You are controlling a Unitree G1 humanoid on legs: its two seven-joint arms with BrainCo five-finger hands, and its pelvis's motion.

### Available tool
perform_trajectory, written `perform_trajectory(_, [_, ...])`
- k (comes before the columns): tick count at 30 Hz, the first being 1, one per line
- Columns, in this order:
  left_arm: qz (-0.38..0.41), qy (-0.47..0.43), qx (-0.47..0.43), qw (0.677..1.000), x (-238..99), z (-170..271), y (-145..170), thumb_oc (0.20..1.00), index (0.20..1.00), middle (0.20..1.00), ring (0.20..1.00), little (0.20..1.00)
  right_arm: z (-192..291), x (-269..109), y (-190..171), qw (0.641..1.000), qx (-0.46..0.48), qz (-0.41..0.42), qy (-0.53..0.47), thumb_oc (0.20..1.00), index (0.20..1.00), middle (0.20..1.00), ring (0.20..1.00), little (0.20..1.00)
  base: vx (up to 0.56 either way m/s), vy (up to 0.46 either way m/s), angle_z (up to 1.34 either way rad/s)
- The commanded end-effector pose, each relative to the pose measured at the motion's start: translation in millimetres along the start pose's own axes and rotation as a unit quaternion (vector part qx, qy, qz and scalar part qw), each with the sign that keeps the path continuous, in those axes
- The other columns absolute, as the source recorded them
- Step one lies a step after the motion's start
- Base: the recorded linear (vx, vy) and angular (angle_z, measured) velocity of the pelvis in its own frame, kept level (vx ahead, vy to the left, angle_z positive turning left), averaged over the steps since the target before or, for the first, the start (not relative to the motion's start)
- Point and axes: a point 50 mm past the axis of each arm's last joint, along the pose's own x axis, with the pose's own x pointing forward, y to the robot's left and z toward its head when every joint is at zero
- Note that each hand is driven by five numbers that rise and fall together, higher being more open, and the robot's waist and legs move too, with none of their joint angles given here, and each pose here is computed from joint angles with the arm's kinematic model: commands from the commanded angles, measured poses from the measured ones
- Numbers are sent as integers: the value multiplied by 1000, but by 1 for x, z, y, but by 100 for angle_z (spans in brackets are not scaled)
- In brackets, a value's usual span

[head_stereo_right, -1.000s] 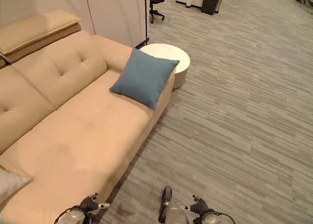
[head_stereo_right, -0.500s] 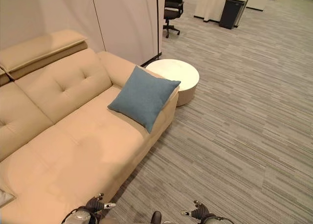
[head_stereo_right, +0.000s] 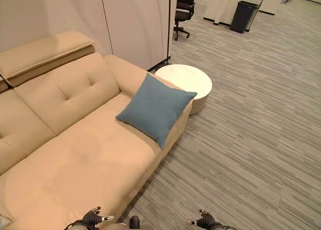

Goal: Pick up all the scattered cushions and arrange them neatly on the sofa.

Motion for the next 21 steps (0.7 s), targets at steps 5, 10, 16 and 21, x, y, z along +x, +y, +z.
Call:
perform_trajectory(5, [5, -22, -1, 1000, 2, 14, 1, 1000, 1000, 1000, 1000, 1000, 19, 3, -5, 999, -15, -6, -32, 1000, 1000, 1000, 1000, 1000, 255, -90, 19])
perform_trajectory(10, [4, -20, 10, 1000, 2, 13, 2, 1000, 1000, 1000, 1000, 1000, 19, 3, -2, 999, -23, 0, -31, 1000, 1000, 1000, 1000, 1000, 259, -140, 20])
perform_trajectory(16, [-5, -9, 10, 1000, 1, 4, -4, 1000, 1000, 1000, 1000, 1000, 3, 0, -3, 1000, -22, 1, -12, 1000, 1000, 1000, 1000, 1000, 241, -233, 53])
perform_trajectory(21, [-12, -40, 15, 999, 4, 25, -8, 1000, 1000, 1000, 1000, 1000, 3, 0, -11, 1000, -7, -15, -12, 1000, 1000, 1000, 1000, 1000, 89, -255, 64])
